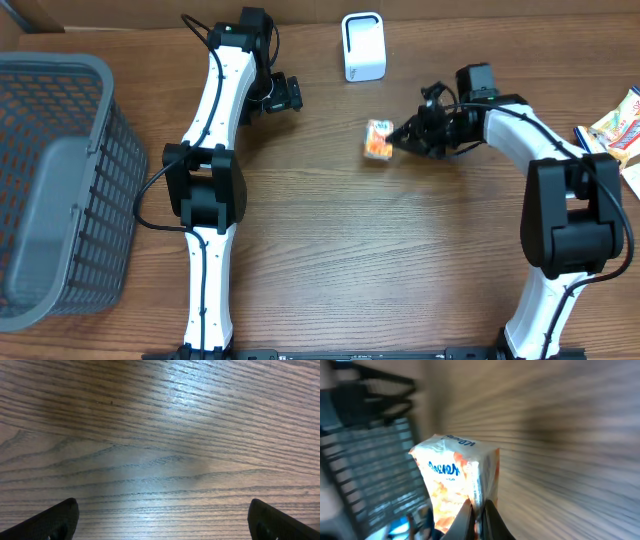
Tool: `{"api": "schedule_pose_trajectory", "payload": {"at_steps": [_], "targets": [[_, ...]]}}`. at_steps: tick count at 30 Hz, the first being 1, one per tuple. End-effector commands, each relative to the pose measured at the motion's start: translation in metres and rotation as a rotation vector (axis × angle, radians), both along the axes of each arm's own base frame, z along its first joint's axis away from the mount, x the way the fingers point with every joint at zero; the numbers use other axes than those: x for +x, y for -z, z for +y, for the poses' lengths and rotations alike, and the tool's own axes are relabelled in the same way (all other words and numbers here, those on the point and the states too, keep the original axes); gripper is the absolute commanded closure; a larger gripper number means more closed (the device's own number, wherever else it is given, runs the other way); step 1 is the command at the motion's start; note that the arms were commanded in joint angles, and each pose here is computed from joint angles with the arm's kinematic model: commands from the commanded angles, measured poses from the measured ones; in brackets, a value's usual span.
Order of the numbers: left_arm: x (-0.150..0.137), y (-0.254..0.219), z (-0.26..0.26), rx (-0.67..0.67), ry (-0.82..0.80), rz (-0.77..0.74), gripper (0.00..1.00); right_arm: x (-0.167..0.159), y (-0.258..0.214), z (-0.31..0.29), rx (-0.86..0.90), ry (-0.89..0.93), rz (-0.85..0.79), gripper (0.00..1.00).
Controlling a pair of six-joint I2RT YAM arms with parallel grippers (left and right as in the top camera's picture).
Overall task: Scan the item barcode
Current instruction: 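Raise the orange pack to the scanner with the right gripper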
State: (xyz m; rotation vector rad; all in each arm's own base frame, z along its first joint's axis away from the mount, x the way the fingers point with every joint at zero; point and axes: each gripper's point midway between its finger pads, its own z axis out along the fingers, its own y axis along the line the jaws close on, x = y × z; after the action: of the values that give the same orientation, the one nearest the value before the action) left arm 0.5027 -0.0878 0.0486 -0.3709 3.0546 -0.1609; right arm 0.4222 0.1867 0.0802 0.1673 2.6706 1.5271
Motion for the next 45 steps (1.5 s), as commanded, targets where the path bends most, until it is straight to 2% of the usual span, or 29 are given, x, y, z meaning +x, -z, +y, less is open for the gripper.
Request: {"api": "schedule_pose_trajectory", "payload": {"at_steps": [1, 5, 8, 25, 29, 34, 40, 42, 45], "targets": [[0.003, -0.002, -0.003, 0.006, 0.007, -0.012, 0.0, -0.007, -0.053, 0.018, 0.31, -0.126, -0.075, 0.96], [0.003, -0.002, -0.002, 0.006, 0.007, -0.012, 0.0, -0.013, -0.086, 0.022, 0.479, -0.22, -0.156, 0.96], [0.003, -0.002, -0.002, 0.006, 0.007, -0.012, 0.0, -0.013, -0.095, 0.022, 0.521, -0.244, -0.165, 0.96], [0.003, -0.002, -0.002, 0.006, 0.007, -0.012, 0.0, 0.004, -0.111, 0.024, 0.519, -0.229, -0.14, 0.96], [0.003, -0.002, -0.002, 0.006, 0.007, -0.012, 0.0, 0.024, -0.096, 0.023, 0.428, -0.108, -0.117, 0.96], [0.003, -0.002, -0.002, 0.006, 0.007, -0.012, 0.0, 0.064, -0.075, 0.013, 0.253, 0.093, -0.181, 0.96], [0.003, -0.002, -0.002, 0.006, 0.007, -0.012, 0.0, 0.1, -0.089, -0.003, 0.126, 0.197, -0.304, 0.96], [0.003, -0.002, -0.002, 0.006, 0.007, -0.012, 0.0, 0.115, -0.084, -0.017, -0.003, 0.271, -0.324, 0.96], [0.003, -0.002, -0.002, 0.006, 0.007, -0.012, 0.0, 0.133, -0.071, -0.051, -0.31, 0.379, -0.372, 0.96]]}}
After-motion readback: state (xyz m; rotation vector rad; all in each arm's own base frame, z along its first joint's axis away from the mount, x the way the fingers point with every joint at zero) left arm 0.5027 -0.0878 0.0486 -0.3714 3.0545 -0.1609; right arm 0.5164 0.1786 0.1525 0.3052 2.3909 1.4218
